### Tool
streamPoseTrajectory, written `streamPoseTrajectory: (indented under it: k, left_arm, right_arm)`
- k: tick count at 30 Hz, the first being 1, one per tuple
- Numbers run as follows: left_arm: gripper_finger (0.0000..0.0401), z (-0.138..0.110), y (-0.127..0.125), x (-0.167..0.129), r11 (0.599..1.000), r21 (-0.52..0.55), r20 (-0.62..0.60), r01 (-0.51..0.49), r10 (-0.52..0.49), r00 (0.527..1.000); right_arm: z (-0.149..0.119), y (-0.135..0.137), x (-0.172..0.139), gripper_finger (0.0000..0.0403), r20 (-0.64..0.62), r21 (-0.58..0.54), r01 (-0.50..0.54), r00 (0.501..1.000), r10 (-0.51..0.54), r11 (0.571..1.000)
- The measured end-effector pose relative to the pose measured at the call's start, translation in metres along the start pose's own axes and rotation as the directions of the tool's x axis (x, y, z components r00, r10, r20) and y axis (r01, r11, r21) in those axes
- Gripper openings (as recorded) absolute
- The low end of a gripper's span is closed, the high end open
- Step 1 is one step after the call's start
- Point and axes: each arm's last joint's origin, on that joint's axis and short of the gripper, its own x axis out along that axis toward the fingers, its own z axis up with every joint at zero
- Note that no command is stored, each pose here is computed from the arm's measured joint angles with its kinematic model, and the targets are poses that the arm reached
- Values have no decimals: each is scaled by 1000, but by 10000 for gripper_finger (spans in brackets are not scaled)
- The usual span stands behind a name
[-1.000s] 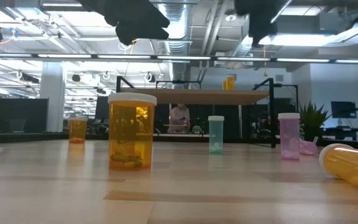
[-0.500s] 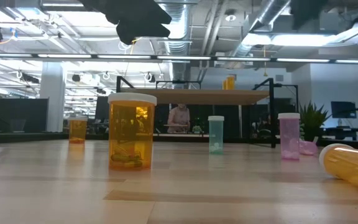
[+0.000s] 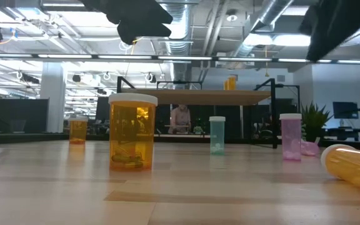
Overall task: Pick and place medicine bottles onto shelf by color
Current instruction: Put the small orange pill bottle on the shelf aligned with the small orange pill bottles
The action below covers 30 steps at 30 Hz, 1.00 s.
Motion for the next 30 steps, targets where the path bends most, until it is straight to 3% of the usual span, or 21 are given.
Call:
streamPoseTrajectory:
  k: [5,11,14,22,30]
  left_arm:
    - [180,0,0,0,1000,-5,4,1,0,1000]
    - [180,1,0,0,1000,-5,7,1,-1,1000]
    - [180,2,0,0,1000,-20,24,7,-6,1000]
    - [180,9,-10,1,986,-77,101,148,-140,985]
    - [180,-16,-36,31,978,-107,68,178,-171,983]
  right_arm:
    - [-9,5,32,218,-57,-30,50,997,-52,998]
    - [-7,1,46,218,-71,-43,71,995,-74,997]
    - [-3,-1,45,218,-55,-69,61,996,-64,996]
    - [8,-5,21,218,44,-81,69,997,-65,994]
    - [8,-4,5,218,85,-104,78,994,-69,992]
